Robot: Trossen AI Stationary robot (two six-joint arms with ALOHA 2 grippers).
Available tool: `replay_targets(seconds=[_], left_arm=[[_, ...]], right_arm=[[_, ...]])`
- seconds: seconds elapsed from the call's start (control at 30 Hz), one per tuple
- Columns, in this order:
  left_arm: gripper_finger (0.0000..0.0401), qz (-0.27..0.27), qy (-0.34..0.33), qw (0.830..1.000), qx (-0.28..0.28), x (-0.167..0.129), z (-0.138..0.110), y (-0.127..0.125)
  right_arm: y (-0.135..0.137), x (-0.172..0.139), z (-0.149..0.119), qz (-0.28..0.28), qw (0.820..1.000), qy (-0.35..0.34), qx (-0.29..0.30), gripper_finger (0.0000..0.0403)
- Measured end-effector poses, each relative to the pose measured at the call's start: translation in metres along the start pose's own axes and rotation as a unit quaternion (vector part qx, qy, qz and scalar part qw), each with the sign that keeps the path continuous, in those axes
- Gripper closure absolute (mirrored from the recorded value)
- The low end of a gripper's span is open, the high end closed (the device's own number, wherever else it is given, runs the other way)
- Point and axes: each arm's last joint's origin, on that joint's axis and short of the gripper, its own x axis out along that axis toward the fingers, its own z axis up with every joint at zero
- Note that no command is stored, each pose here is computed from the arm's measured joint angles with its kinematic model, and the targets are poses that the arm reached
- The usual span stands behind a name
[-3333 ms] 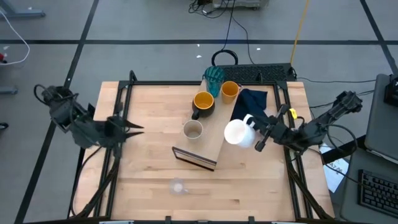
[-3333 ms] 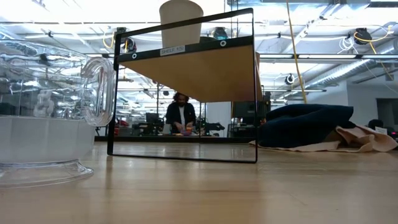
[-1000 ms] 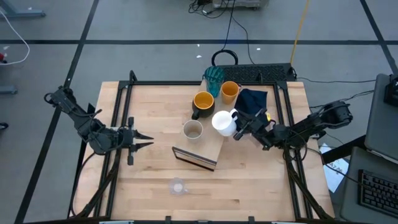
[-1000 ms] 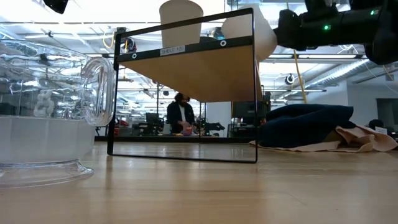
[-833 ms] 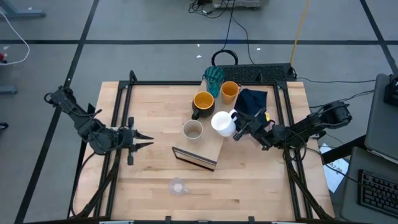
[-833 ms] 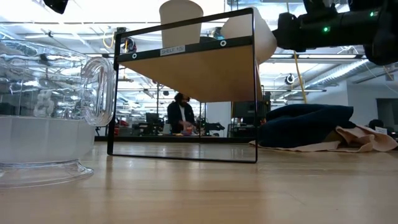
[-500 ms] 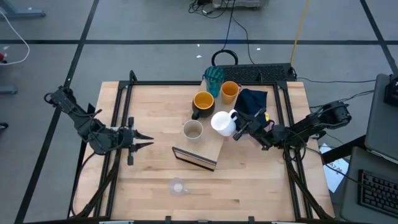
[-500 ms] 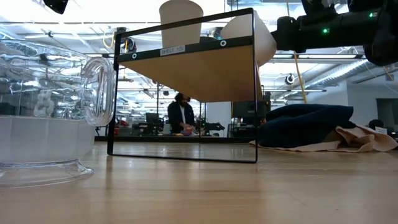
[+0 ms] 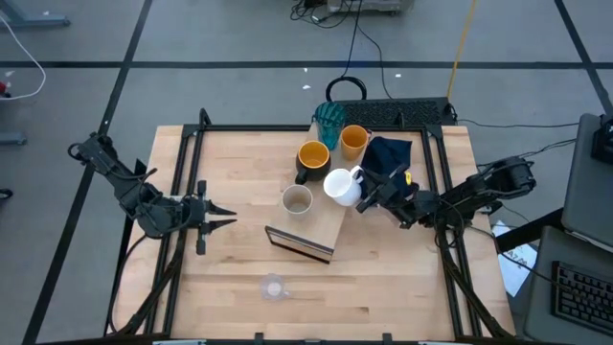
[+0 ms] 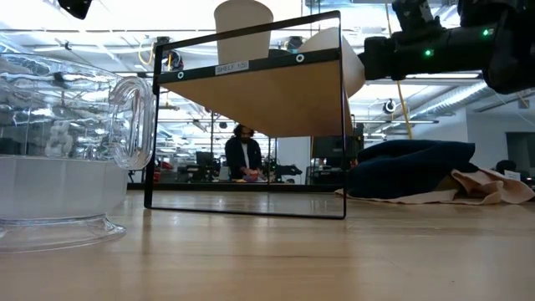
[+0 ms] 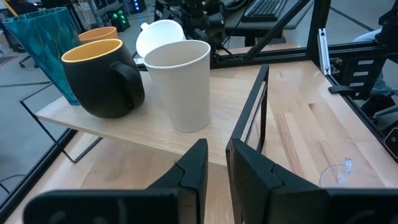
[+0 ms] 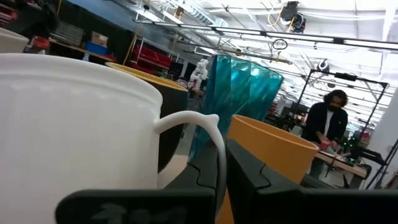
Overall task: Stack small to large cups/mugs on shelf
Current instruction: Put the white mug on the shelf
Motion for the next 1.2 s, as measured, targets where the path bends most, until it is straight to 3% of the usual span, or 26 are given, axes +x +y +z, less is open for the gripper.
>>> replay_targets(seconds=[1.2], left_arm=[[0.0332, 0.000, -0.001, 1.000, -0.001, 0.000, 0.000, 0.000]], right_arm=[[-0.012, 0.017, -0.008, 0.018, 0.999, -0.027, 0.007, 0.0400]])
